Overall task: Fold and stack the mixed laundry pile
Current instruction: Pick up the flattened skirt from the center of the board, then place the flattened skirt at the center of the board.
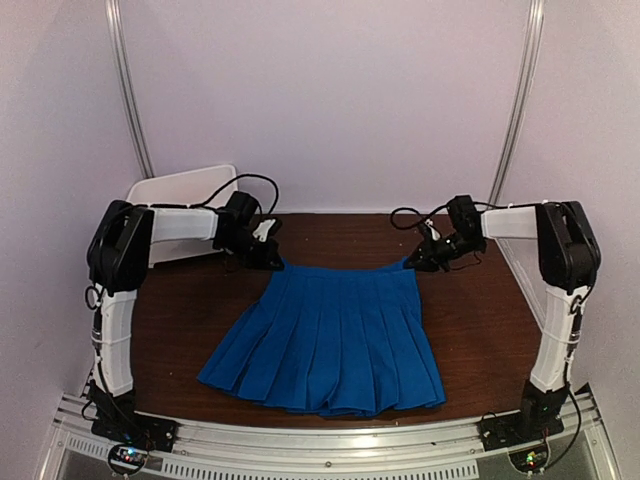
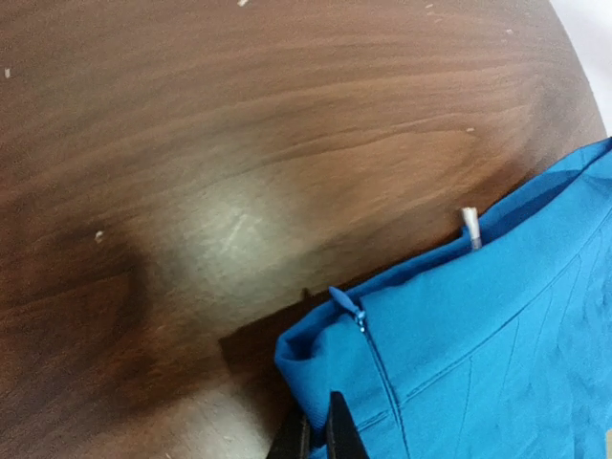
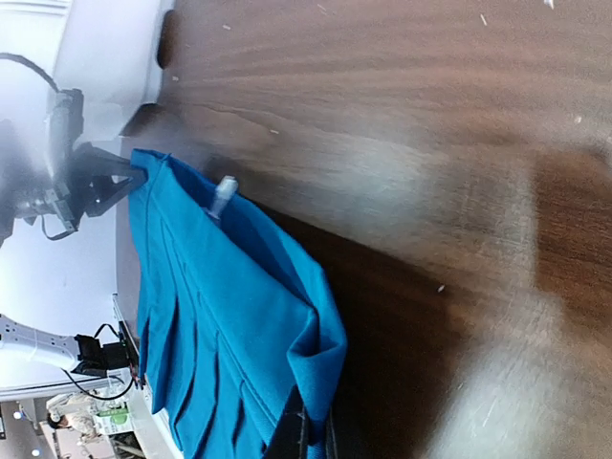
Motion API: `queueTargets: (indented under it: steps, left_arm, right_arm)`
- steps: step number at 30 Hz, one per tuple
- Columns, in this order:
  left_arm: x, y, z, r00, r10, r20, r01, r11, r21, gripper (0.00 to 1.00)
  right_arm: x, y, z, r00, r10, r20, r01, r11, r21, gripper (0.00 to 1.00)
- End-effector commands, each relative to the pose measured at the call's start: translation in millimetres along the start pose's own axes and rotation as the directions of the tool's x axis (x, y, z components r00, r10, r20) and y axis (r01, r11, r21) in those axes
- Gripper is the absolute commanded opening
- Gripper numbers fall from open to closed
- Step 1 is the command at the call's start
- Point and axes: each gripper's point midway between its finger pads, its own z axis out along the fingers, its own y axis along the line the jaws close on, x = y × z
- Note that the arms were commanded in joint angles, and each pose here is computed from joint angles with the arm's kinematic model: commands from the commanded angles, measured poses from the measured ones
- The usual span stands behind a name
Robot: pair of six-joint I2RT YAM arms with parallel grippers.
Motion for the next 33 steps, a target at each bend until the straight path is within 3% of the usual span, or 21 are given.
queueTargets:
  steps: [1, 7, 11, 15, 23, 27, 30, 33]
  left_arm:
    - [-75, -46, -91, 0.957, 0.170, 0.233, -0.164, 0.985, -0.048, 0.00]
    - [-130, -105, -179, 0.854, 0.275, 0.441, -0.291, 0.956, -0.033, 0.00]
    - [-145, -144, -245, 0.756, 0.341, 0.558, -0.376, 0.925, -0.055, 0.00]
    - [-127, -194, -296, 0.642, 0.433, 0.632, -0.504, 0.860, -0.077, 0.00]
    - [-58, -256, -371, 0.500, 0.486, 0.717, -0.631, 0.772, -0.083, 0.00]
    - [-42, -265, -395, 0.494, 0.454, 0.741, -0.632, 0.773, -0.052, 0.00]
    - [-52, -256, -379, 0.541, 0.451, 0.710, -0.598, 0.800, -0.051, 0.00]
    - [-69, -241, -335, 0.614, 0.455, 0.645, -0.561, 0.826, -0.049, 0.00]
  right_arm:
    - [-30, 58, -75, 0.967, -0.153, 0.202, 0.147, 0.988, 0.046, 0.00]
    - [-79, 133, -151, 0.865, -0.291, 0.409, 0.269, 0.957, 0.112, 0.00]
    - [-82, 185, -202, 0.773, -0.379, 0.509, 0.355, 0.923, 0.148, 0.00]
    - [-56, 232, -237, 0.701, -0.445, 0.557, 0.430, 0.887, 0.168, 0.00]
    - [35, 308, -269, 0.636, -0.533, 0.559, 0.531, 0.827, 0.184, 0.00]
    - [62, 328, -299, 0.631, -0.488, 0.602, 0.512, 0.846, 0.150, 0.00]
    - [60, 323, -295, 0.664, -0.468, 0.583, 0.479, 0.865, 0.150, 0.00]
    - [42, 289, -261, 0.731, -0.455, 0.508, 0.408, 0.889, 0.209, 0.00]
